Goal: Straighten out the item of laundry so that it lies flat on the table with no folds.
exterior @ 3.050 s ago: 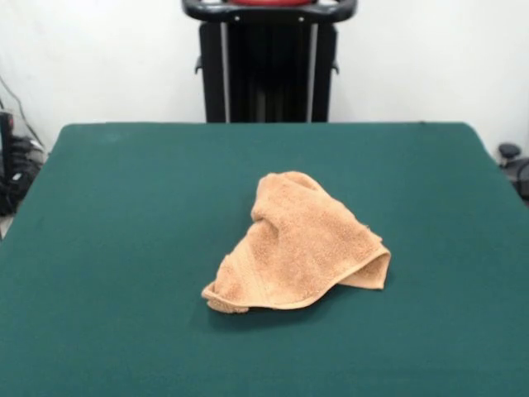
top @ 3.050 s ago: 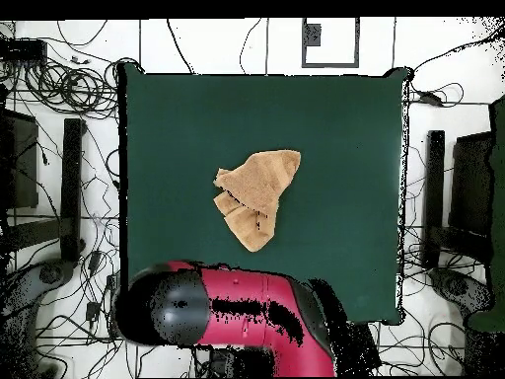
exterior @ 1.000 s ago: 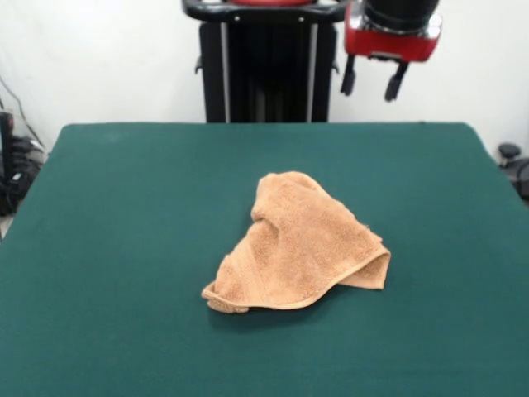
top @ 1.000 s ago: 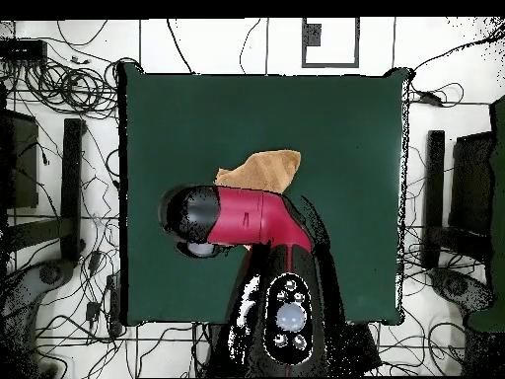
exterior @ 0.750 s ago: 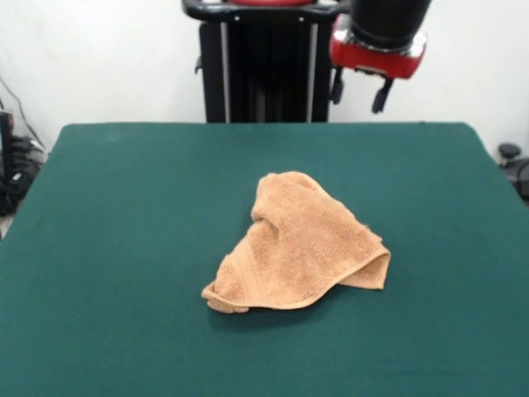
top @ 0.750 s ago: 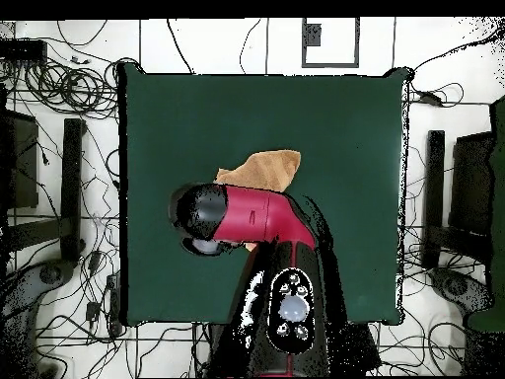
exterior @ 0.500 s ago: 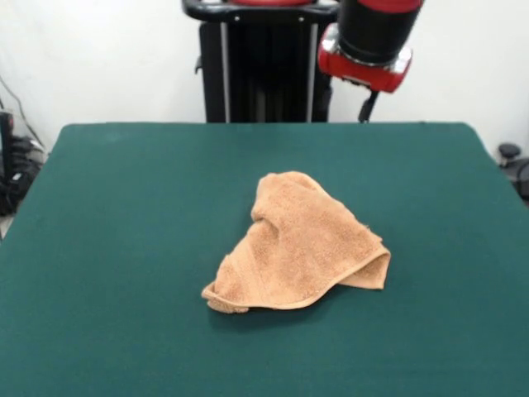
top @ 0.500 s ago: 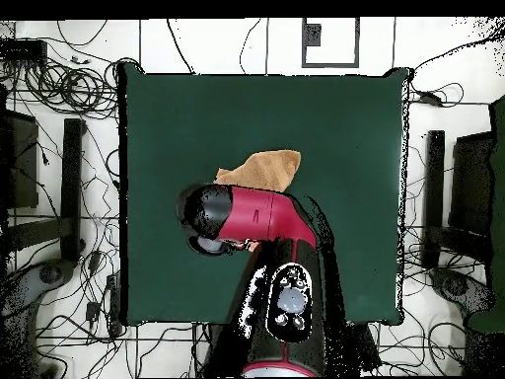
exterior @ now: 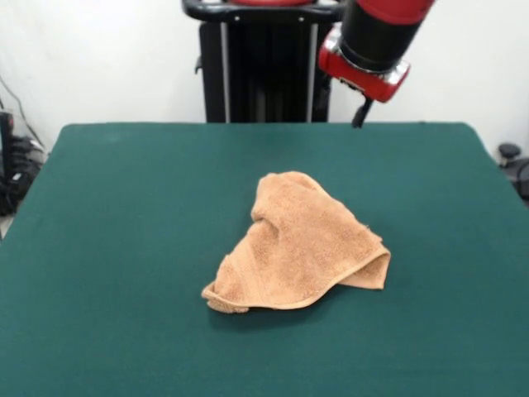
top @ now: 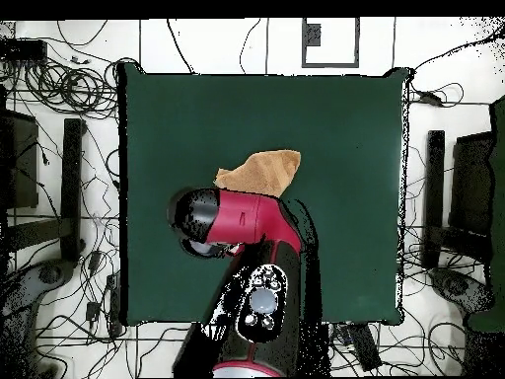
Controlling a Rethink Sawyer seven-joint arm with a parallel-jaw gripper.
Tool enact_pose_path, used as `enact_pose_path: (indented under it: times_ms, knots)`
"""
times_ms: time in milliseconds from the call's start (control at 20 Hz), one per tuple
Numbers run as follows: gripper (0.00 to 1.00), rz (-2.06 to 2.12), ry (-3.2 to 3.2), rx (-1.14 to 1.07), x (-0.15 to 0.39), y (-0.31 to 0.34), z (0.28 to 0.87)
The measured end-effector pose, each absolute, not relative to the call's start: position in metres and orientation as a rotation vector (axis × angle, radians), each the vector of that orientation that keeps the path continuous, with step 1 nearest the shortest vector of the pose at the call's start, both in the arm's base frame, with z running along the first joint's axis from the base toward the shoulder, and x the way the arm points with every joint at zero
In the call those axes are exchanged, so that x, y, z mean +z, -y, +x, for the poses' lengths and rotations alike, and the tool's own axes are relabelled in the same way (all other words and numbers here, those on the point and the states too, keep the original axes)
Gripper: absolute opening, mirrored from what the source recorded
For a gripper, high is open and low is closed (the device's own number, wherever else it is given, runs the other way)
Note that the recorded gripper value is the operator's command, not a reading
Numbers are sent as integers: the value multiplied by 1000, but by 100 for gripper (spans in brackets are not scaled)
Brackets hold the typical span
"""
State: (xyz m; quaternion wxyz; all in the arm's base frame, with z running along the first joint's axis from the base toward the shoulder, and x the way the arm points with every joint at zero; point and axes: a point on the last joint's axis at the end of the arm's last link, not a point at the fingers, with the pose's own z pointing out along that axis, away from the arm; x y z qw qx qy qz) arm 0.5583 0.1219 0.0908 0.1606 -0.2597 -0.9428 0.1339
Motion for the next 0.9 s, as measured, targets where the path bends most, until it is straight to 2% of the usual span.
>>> enact_pose_path:
  times_ms: [500, 900]
  knots:
    - [100, -1014, 2692, 502, 110, -141, 563]
    - [100, -1164, 2684, 487, 109, -144, 573]
